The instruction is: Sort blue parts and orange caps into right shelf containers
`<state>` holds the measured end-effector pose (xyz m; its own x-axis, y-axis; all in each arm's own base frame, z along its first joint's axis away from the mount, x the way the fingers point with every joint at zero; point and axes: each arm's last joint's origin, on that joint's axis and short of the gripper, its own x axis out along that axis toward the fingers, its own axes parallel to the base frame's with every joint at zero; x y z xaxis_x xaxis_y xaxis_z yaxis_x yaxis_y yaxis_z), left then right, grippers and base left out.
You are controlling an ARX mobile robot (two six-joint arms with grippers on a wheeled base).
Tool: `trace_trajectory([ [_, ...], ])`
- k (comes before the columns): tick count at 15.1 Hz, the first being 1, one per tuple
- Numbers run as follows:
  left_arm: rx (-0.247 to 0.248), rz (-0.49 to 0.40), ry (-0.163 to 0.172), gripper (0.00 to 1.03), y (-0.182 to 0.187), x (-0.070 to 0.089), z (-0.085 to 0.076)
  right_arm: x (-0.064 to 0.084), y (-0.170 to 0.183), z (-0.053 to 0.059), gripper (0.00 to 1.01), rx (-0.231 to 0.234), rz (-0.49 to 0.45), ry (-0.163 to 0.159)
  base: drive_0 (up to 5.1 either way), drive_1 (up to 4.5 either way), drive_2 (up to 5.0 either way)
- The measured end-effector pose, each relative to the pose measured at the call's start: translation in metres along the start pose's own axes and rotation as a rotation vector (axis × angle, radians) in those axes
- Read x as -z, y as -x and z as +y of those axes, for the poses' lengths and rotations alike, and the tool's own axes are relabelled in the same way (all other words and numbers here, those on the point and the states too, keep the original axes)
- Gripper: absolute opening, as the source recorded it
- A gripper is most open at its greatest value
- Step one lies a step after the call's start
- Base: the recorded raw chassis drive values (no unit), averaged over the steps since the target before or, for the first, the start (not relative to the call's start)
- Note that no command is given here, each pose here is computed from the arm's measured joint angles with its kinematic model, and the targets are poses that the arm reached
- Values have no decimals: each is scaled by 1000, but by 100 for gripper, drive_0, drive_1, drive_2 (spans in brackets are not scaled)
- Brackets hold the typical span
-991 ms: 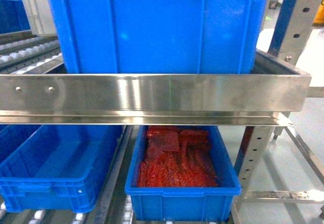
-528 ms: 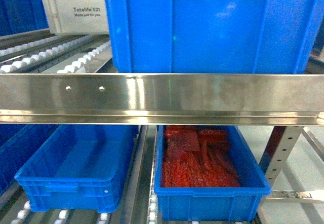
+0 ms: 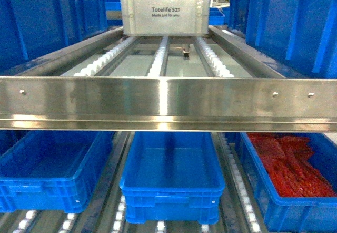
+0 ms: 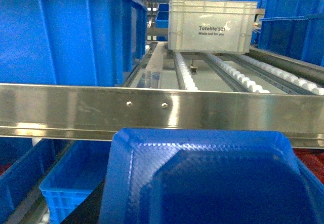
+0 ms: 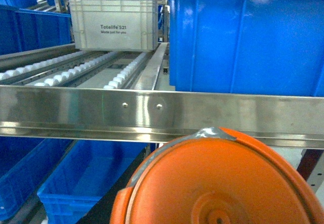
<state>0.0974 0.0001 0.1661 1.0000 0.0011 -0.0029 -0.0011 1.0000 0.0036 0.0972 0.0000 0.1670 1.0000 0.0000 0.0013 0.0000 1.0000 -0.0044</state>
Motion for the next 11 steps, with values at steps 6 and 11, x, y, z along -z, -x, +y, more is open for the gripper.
trace_trajectory([
  [6,0,0,0,42,0,0,0,0,0,0,42,0,0,0,-482,163,336],
  [11,0,0,0,42,0,0,0,0,0,0,42,0,-2,0,-490,155,328],
])
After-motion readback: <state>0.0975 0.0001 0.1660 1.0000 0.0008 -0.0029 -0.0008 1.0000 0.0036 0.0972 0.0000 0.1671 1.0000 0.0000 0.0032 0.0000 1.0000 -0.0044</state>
